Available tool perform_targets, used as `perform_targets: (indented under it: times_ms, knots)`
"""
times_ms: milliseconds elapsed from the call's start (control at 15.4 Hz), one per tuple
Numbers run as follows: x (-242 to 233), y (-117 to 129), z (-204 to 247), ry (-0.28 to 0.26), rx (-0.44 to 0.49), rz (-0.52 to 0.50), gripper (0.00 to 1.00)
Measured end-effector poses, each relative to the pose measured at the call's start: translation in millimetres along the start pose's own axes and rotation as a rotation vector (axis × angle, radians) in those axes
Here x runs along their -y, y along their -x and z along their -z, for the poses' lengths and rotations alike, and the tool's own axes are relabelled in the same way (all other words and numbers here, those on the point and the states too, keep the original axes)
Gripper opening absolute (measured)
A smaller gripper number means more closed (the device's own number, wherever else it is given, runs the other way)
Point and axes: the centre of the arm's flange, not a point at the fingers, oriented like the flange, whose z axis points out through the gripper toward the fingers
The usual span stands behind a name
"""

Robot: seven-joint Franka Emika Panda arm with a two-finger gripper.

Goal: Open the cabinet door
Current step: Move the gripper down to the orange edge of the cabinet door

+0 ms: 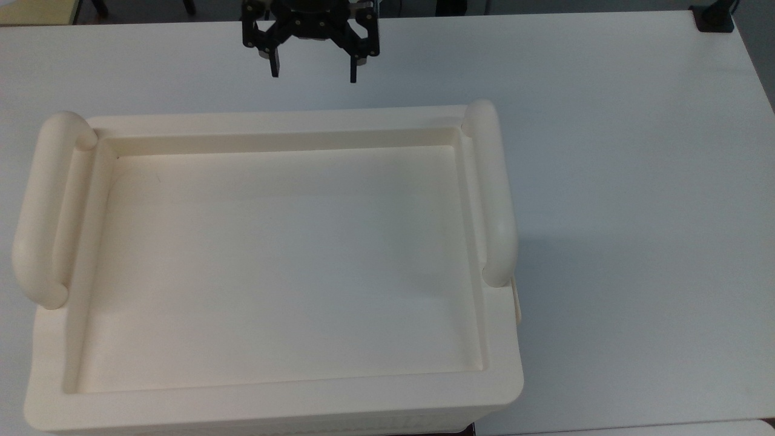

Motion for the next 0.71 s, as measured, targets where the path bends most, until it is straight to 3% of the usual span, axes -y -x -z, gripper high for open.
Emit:
perform_targets:
  times_ms: [453, 712]
  knots:
    - [44, -42, 14, -0.036, -0.206, 0.055, 1.00]
    - [55, -54, 24, -0.061, -0.320, 0.023, 1.00]
